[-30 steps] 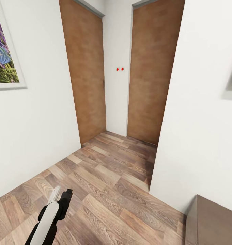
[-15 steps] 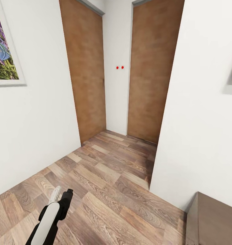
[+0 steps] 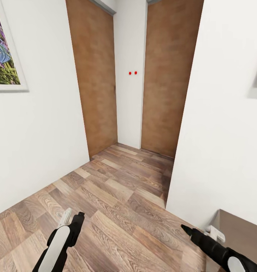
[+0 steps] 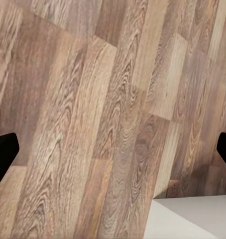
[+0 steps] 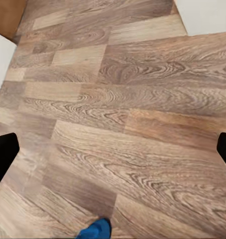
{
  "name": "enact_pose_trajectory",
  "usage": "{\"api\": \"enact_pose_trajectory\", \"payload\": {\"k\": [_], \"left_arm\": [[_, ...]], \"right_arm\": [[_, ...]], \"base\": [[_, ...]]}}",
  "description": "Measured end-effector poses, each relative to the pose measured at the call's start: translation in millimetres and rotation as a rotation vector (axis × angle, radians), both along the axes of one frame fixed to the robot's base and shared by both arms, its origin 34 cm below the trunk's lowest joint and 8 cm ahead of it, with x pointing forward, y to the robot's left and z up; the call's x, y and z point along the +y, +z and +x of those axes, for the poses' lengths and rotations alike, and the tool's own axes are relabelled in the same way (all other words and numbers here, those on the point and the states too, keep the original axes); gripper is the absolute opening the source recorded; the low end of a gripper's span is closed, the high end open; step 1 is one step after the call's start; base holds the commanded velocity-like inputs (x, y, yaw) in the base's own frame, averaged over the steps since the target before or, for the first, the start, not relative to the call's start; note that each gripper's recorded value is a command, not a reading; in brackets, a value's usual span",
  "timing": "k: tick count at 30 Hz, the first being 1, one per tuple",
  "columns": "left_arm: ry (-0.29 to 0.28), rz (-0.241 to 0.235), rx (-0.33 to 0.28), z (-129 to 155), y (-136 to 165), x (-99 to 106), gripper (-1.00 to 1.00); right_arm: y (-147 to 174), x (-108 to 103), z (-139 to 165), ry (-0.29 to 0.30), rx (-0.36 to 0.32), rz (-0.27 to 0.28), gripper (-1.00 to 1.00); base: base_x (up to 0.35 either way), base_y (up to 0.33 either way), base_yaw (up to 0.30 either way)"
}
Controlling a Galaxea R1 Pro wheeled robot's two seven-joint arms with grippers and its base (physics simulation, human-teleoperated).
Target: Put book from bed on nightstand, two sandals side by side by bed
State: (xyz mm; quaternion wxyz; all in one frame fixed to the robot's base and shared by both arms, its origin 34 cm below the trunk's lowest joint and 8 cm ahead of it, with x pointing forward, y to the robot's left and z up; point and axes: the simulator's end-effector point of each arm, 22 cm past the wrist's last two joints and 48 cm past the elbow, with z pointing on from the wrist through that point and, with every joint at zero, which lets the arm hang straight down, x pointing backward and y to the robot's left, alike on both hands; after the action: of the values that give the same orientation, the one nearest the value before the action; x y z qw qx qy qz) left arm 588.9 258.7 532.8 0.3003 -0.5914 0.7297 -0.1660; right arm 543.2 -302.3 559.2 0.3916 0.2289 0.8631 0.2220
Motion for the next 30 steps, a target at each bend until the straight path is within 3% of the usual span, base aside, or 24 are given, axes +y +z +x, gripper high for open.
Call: {"api": "enact_pose_trajectory", "payload": {"k": [2, 6, 8, 14, 30], "left_arm": [[-0.001, -0.001, 0.001, -1, -5, -1, 1.00], [-0.003, -0.001, 0.023, -8, -23, -1, 1.00], [-0.003, -0.002, 0.028, -10, -30, -2, 1.00], [-0.006, -0.011, 0.035, -14, -46, -8, 1.00], [-0.005, -0.021, 0.036, -23, -82, -14, 1.00]], "right_arm": [[19, 4, 3, 0.024, -0.043, 0.140, 1.00], [37, 10, -5, 0.099, -0.039, 0.316, 1.00], [38, 14, -10, 0.125, -0.026, 0.365, 1.00], [30, 18, -18, 0.151, -0.010, 0.414, 1.00], [-1, 2, -26, 0.127, -0.016, 0.422, 1.00]], "base": [[0.000, 0.000, 0.000], [0.000, 0.000, 0.000], [0.000, 0.000, 0.000], [0.000, 0.000, 0.000], [0.000, 0.000, 0.000]]}}
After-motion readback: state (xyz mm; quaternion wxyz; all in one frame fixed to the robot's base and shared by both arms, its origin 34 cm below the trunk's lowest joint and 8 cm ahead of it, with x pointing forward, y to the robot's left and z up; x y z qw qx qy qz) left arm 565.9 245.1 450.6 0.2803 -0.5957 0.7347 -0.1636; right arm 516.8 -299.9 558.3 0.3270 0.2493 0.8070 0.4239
